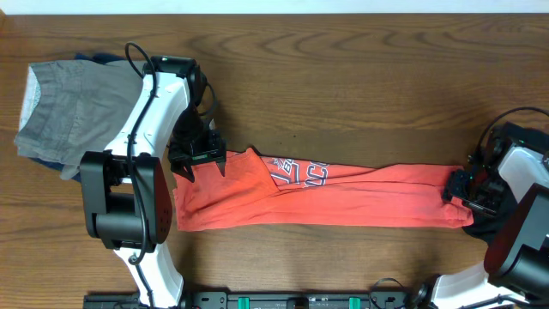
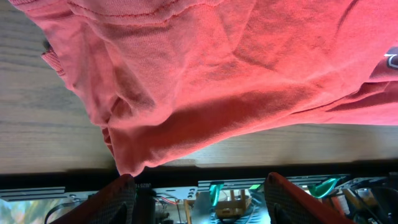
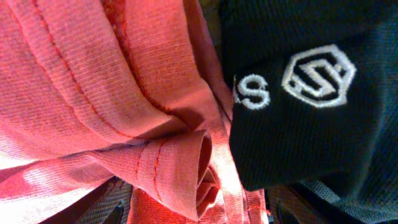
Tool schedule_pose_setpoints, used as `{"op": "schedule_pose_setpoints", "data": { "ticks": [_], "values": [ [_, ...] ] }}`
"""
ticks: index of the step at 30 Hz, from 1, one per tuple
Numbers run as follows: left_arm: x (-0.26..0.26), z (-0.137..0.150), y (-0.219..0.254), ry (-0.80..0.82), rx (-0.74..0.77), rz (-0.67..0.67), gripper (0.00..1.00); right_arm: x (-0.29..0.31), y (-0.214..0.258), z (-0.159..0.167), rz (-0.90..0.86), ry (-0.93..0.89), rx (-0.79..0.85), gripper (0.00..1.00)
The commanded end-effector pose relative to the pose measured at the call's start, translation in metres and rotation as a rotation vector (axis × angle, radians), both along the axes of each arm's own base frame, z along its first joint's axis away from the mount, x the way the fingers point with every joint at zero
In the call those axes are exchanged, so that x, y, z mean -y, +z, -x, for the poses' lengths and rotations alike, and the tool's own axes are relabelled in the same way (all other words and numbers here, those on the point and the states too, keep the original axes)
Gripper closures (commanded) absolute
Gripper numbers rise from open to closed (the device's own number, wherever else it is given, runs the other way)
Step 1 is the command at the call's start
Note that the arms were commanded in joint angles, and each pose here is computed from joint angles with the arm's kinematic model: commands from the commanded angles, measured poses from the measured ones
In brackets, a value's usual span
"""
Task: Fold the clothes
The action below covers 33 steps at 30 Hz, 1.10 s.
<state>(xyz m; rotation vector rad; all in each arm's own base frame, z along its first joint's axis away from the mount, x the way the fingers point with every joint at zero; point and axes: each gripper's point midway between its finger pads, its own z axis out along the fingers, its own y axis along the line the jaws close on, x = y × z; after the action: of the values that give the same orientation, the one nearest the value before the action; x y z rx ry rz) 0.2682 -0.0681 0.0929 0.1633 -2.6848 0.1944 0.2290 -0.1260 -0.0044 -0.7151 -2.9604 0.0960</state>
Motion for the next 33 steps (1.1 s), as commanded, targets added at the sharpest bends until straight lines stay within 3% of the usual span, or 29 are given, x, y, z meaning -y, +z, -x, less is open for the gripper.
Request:
{"op": "schedule_pose_setpoints", "data": {
  "ticks": [1,9,15,27,33],
  "values": [
    [0.002,0.003,0.002,-0.004,-0.002,0.011,0.32,0.009,-0.025,0.012,0.035,-0.003,-0.07,0.31],
    [0.002,0.003,0.002,-0.004,-0.002,0.011,0.32,0.036,-0.018,0.018,0.142,-0.077,-0.095,0.28],
    [0.002,0.002,0.002,-0.003,0.0,0.011,0.32,0.007,-0.017,-0.013,-0.013,-0.012,0.019,0.3],
    [0.002,0.001,0.001,-0.003,0.006,0.012,0.32,-0.014,0.007,-0.085,0.03,0.051,0.193,0.23],
    [0.002,0.001,0.001,0.004,0.005,0.009,0.32,-0.01,0.009,-0.104,0.052,0.142,0.261,0.18]
  ]
}}
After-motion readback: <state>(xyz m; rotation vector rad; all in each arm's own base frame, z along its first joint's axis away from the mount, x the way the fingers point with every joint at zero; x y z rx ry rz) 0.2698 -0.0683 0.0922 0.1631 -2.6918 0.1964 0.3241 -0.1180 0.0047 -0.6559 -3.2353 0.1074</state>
